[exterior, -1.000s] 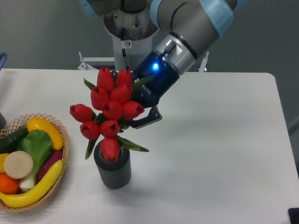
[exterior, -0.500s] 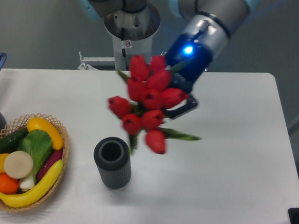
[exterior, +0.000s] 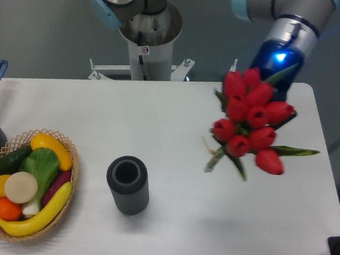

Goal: Pick up the flowers from the vase
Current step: 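Carry the tulip bunch up and away from the vase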

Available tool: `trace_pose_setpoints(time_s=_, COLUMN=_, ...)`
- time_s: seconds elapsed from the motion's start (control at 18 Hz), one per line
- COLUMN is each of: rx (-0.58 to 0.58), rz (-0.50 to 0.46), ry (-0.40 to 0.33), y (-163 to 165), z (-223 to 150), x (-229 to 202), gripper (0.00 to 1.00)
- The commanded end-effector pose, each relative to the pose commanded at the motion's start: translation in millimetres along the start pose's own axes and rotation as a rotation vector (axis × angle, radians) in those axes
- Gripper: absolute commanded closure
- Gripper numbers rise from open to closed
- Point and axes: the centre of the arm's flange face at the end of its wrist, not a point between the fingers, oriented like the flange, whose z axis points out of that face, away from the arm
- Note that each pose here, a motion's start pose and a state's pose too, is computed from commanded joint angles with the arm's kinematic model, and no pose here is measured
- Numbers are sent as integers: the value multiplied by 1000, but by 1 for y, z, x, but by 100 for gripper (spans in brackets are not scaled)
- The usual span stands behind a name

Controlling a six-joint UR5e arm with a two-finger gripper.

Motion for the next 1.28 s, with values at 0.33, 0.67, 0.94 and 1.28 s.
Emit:
trace_pose_setpoints(time_s=0.33, rx=-2, rz=2, ry=-17, y=6, z=-9, x=-6, gripper=63)
trace_pose_setpoints(time_s=0.67, rx=-6, rz=3, ry=-23, y=11, z=-10, x=-12, gripper=63)
trace_pose_setpoints(time_s=0.94, rx=-5, rz=2, ry=-29, y=12, z=-13, x=-15, gripper=63)
trace_pose_setpoints(time_s=1.28, rx=-4, rz=5, ry=-32, y=10, z=-15, x=-16, gripper=63)
